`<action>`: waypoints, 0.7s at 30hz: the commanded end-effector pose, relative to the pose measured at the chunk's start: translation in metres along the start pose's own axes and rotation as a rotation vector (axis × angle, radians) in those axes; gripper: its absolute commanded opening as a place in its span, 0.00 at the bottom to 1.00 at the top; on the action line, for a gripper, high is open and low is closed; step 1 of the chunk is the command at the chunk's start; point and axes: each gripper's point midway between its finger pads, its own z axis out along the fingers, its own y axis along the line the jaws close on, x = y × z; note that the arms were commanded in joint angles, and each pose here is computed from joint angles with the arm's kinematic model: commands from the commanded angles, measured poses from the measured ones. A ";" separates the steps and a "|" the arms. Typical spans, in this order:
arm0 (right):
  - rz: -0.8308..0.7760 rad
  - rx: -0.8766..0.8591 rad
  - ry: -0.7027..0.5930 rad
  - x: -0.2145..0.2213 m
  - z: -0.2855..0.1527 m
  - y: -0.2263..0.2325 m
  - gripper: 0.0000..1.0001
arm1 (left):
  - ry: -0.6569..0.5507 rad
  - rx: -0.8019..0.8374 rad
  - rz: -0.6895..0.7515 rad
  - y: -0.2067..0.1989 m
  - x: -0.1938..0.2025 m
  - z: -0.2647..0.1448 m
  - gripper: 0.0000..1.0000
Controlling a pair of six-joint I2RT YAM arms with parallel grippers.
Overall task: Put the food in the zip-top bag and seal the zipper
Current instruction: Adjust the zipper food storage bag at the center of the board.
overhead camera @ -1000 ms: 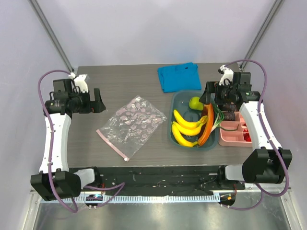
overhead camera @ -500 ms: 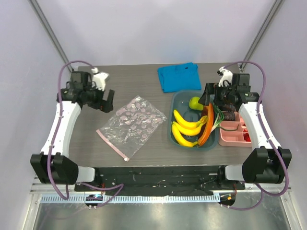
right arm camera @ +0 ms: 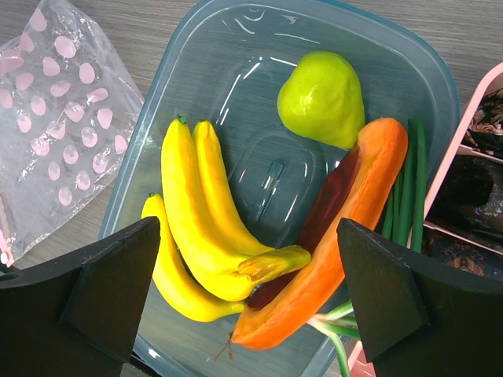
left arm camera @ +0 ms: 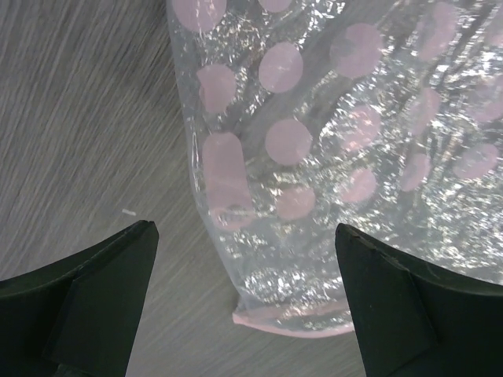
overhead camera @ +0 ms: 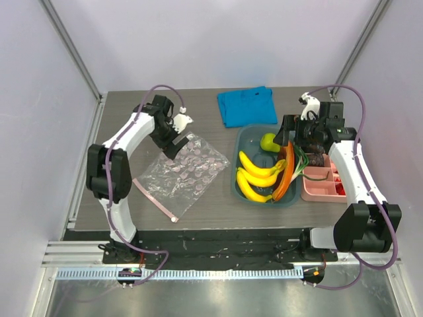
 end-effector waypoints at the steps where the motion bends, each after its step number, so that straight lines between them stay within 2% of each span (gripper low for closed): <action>1: -0.032 -0.005 -0.024 -0.007 0.003 -0.001 1.00 | 0.038 -0.017 0.075 0.014 -0.004 0.016 1.00; 5: -0.028 -0.010 -0.020 -0.008 0.005 -0.001 1.00 | 0.060 -0.012 0.061 0.015 0.003 0.031 1.00; 7: -0.023 -0.010 -0.015 -0.007 0.007 -0.002 1.00 | 0.054 -0.002 0.041 0.012 0.005 0.035 0.97; 8: -0.023 -0.013 -0.016 -0.008 0.007 -0.002 1.00 | 0.050 0.008 0.022 0.010 0.006 0.038 0.93; 9: -0.021 -0.013 -0.015 -0.008 0.008 -0.002 1.00 | 0.046 0.028 -0.012 0.006 0.006 0.040 0.85; 11: -0.017 -0.018 -0.014 -0.008 0.010 -0.002 1.00 | 0.058 0.058 -0.068 0.003 0.011 0.042 0.77; 12: -0.017 -0.016 -0.014 -0.009 0.010 -0.003 1.00 | 0.045 0.085 -0.114 -0.001 0.010 0.042 0.69; 15: -0.018 -0.019 -0.015 -0.009 0.010 -0.002 1.00 | 0.042 0.107 -0.216 0.003 0.017 0.043 0.56; 20: -0.007 -0.032 -0.010 -0.008 0.013 -0.001 1.00 | 0.053 0.111 -0.264 0.009 0.023 0.044 0.56; 21: -0.009 -0.032 -0.012 -0.009 0.013 -0.001 1.00 | 0.057 0.106 -0.266 0.011 0.024 0.046 0.59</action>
